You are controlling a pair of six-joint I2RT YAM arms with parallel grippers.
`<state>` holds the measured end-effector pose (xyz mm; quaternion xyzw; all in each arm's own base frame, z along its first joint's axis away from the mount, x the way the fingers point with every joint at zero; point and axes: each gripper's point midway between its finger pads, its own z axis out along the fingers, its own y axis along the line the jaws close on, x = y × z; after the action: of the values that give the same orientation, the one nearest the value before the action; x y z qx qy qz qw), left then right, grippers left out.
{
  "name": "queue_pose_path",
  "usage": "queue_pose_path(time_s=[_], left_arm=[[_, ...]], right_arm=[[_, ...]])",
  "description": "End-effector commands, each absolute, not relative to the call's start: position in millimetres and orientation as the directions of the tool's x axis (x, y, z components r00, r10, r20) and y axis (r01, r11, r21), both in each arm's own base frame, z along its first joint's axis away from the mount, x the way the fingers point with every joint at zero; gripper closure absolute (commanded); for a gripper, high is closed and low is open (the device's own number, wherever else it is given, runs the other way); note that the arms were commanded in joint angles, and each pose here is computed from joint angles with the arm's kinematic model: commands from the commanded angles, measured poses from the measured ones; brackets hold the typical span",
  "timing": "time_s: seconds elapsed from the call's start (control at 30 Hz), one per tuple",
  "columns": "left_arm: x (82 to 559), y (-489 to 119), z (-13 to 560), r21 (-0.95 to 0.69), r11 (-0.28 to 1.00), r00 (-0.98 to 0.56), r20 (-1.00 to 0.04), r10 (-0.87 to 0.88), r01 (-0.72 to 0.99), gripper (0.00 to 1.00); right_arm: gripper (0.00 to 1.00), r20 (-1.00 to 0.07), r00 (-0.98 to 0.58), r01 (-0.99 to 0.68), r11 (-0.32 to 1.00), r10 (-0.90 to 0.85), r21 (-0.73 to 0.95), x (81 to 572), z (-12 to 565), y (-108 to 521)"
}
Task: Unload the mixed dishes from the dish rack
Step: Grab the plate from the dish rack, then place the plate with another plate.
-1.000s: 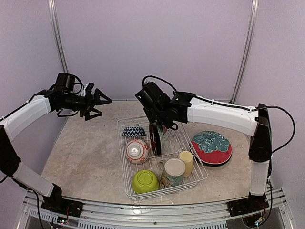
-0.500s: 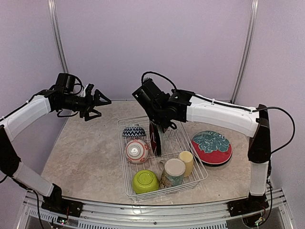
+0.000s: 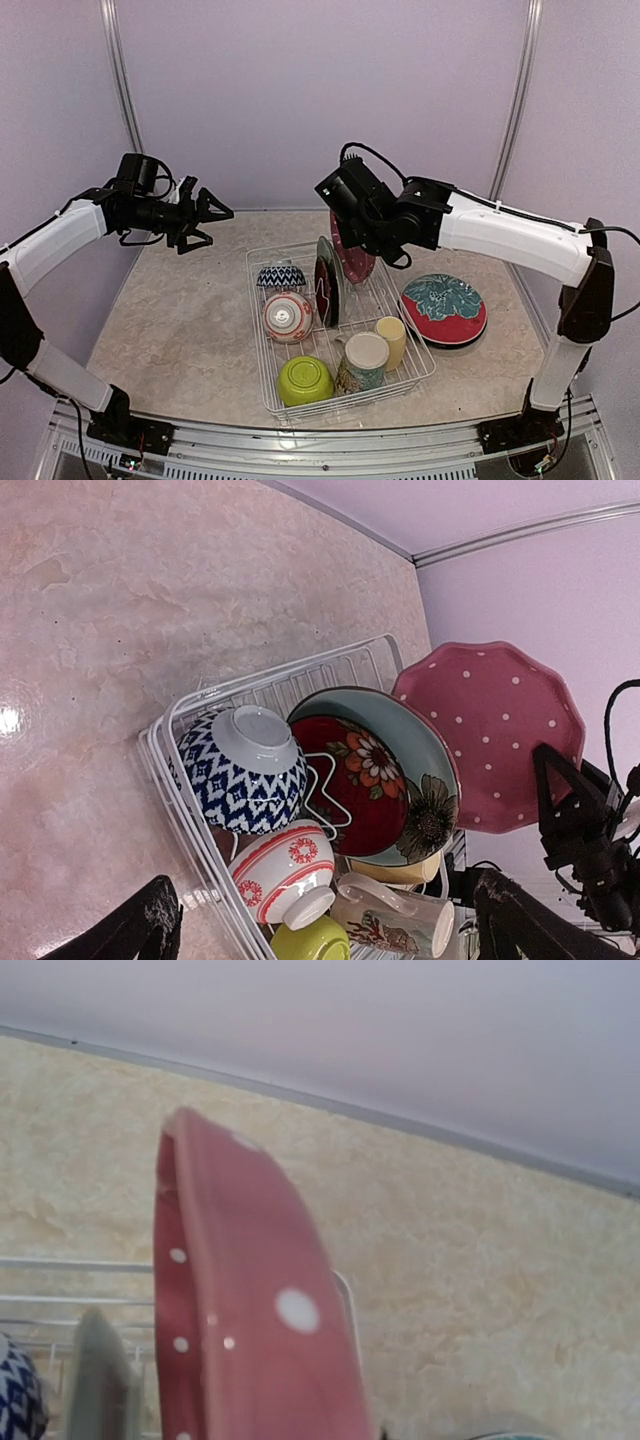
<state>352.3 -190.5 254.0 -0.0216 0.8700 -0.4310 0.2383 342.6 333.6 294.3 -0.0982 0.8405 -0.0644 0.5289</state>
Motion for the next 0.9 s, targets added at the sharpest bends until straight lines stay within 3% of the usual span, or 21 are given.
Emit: queue_pose_path(time_s=[0.0,0.2,0.47,0.7,0.87], left_arm=[[351.7,-193.0,256.4,-0.756,0.627,-0.885,-0.407,-0.227,0.187,0.02],[351.7,-192.6,257.1,-0.754,0.629,-0.883,-0.412,-0.226,0.191,0.02],[351.6,-194.1,256.4,-0.759,0.622,-0.887,-0.405,-0.221,0.192,0.02],[352.2,-194.6,254.2,-0.760,0.622,-0.890,-0.400,-0.219,0.188,0.01],[352.2,-196.4,250.2,-0.762,0.622,-0.897,-0.386,-0.213,0.180,0.02]], right_arm=[[1.00,-0.934,-0.356,-0.022,1.000,-0.013,-0.006,347.3,340.9,302.3],[1.00,-0.926,-0.364,-0.013,0.994,0.100,0.113,345.7,346.5,256.7],[1.00,-0.867,-0.335,-0.005,0.920,0.368,0.393,341.9,360.7,158.5],[1.00,-0.808,-0.358,0.144,0.882,0.469,0.448,341.2,317.9,67.2],[1.00,-0.730,-0.455,0.098,0.844,0.510,0.528,338.8,274.1,53.1]])
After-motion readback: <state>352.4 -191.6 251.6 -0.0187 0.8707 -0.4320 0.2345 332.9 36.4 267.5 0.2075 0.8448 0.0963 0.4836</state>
